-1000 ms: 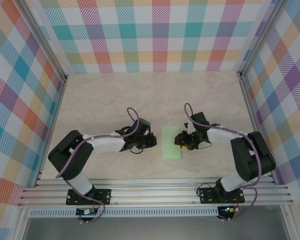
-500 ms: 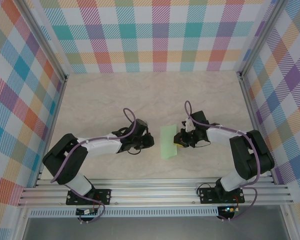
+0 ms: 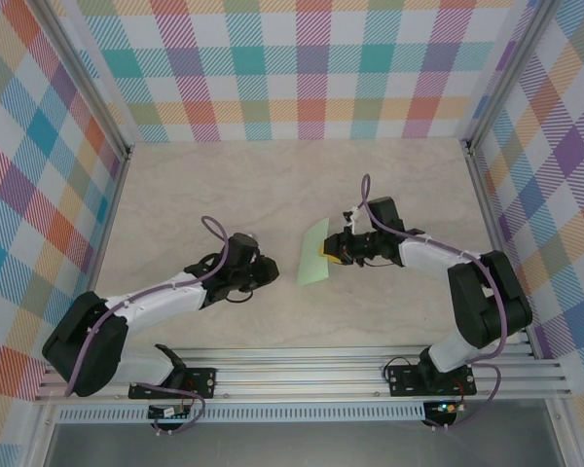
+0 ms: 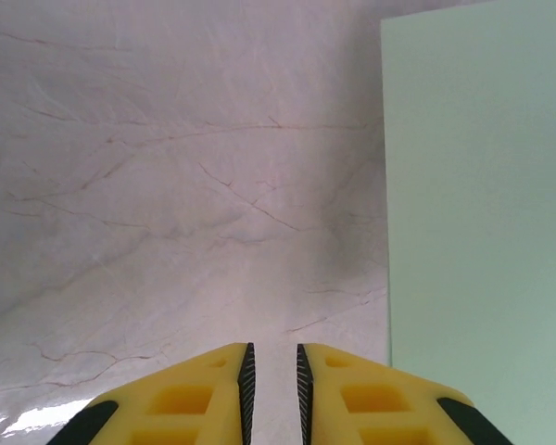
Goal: Fold a paper plane with a square sheet of paper (pick it up from the middle)
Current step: Pick up the paper from the center of the table, then place the paper at the center of the table.
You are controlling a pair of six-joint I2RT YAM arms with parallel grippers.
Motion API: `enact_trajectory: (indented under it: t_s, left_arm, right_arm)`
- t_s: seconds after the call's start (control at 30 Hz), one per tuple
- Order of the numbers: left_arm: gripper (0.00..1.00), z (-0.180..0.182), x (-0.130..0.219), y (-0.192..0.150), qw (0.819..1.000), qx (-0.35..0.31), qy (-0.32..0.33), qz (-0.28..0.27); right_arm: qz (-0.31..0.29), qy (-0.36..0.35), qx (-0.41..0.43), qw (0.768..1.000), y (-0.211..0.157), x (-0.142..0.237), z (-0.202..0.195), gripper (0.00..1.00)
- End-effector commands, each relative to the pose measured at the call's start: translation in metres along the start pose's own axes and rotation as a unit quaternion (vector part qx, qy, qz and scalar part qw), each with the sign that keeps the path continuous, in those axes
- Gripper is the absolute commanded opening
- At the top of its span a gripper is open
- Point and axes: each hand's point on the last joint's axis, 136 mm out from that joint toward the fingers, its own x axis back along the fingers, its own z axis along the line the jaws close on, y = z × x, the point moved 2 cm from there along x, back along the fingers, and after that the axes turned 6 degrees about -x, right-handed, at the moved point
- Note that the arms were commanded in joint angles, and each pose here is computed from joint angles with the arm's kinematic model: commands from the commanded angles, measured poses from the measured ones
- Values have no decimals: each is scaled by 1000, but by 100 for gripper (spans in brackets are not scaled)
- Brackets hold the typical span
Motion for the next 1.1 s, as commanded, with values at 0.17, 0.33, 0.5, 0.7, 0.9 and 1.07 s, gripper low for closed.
enact_trajectory:
  t_s: [0.17, 0.33, 0.5, 0.7, 0.9, 1.07]
  left_arm:
    - [24, 22, 20, 4, 999, 25, 24, -20]
    - [25, 28, 23, 2, 999, 30, 30, -22]
    - [25, 27, 20, 1, 999, 31, 23, -16]
    - [25, 28, 19, -2, 999, 31, 21, -11]
    - [25, 27, 19, -4, 999, 27, 19, -6]
    - [25, 34, 22, -4, 999, 28, 29, -15]
  right_arm:
    - [33, 44, 22, 998, 3, -25, 20, 15]
    - [13, 3, 31, 999, 7, -25, 19, 17]
    - [18, -27, -18, 999, 4, -40, -20, 18]
    - [18, -99, -42, 994, -7, -39, -59, 28]
    - [-2, -225, 30, 974, -15, 2, -63, 50]
    - [-15, -302, 158, 940, -19, 32, -51, 65]
